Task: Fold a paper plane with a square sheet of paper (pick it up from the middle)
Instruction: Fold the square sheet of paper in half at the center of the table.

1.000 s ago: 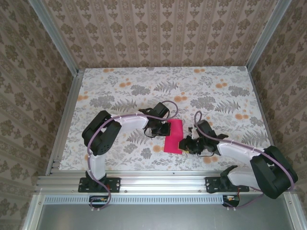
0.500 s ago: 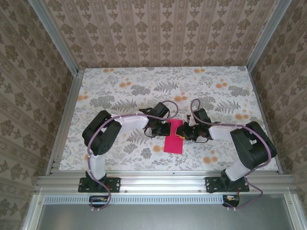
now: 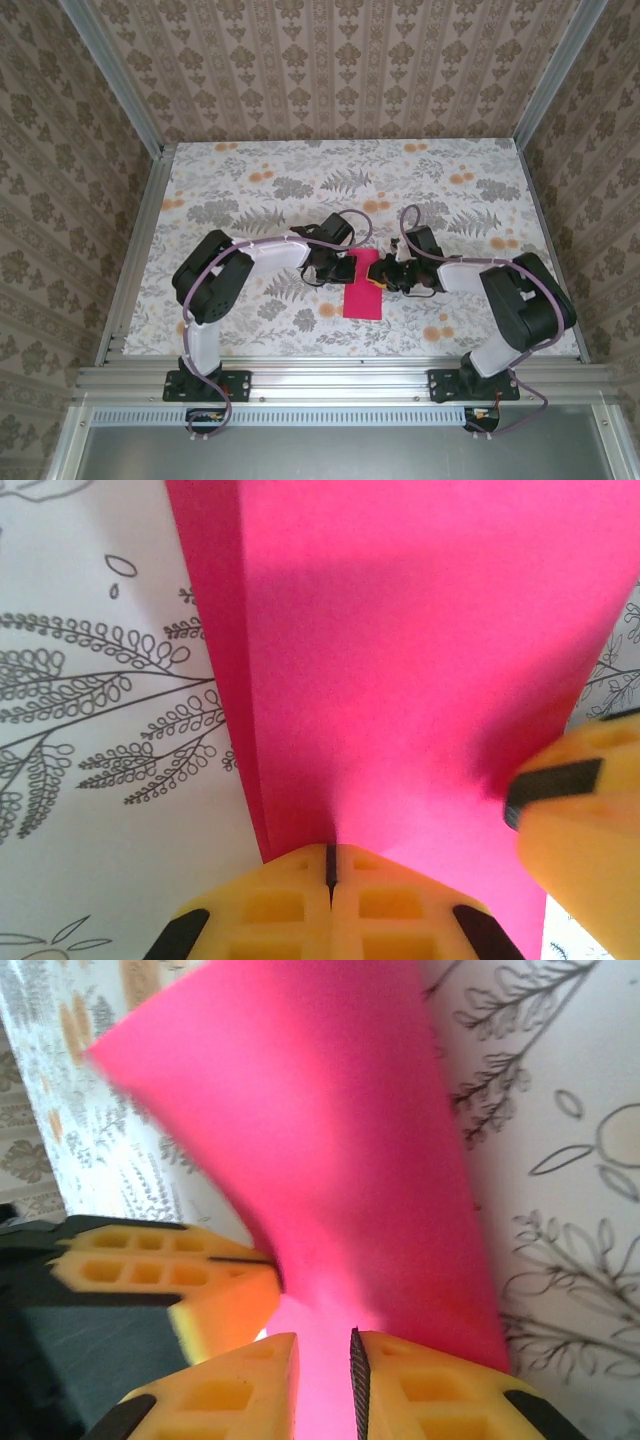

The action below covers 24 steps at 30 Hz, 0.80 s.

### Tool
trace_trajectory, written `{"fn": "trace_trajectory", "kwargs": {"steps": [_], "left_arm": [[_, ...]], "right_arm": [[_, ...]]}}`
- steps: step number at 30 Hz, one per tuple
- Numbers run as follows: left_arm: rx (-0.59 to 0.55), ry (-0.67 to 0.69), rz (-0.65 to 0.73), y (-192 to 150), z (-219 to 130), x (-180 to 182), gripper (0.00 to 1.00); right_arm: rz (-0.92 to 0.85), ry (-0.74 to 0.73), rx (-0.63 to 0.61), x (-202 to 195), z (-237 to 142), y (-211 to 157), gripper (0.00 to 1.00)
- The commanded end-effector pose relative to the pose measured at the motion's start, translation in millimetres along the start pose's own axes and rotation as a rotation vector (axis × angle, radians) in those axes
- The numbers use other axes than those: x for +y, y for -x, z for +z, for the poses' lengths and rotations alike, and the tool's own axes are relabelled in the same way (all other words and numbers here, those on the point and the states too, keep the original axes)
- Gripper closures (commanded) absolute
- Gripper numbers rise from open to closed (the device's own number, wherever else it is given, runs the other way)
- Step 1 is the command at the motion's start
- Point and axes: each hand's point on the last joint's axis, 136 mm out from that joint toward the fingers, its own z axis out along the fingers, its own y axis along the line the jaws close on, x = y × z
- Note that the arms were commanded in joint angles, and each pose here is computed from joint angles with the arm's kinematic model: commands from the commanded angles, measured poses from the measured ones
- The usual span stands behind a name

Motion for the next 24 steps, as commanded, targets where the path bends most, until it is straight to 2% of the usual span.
{"fn": "trace_trajectory", "kwargs": {"steps": [1,7,16,21,24], "left_arm": [[0.077,0.104,-0.005,-21.0,12.5,24.8,1.0],[0.077,0.097,-0.003,-18.5,12.5,22.1,1.0],[0.081,0.108,0.001,-20.2,12.0,24.3,1.0],[0.084,0.114,0.003,-21.1,12.1,25.7,1.0],[0.084,0.113,0.004,-20.5,11.5,24.9,1.0]], "right_arm": [[-0.052,0.006,-0.023,18.9,-14.1,12.0,0.77],[-0.058,0.011,0.01,15.3,-3.5,15.9,0.76],[0.022,-0.097,0.039,-34.8,10.8,10.3,0.77],[0.01,-0.002,0.008,-1.6,-1.5,19.2,0.77],[-0.03,-0.002,-0.019,15.3,-13.3,29.0,0.76]]}}
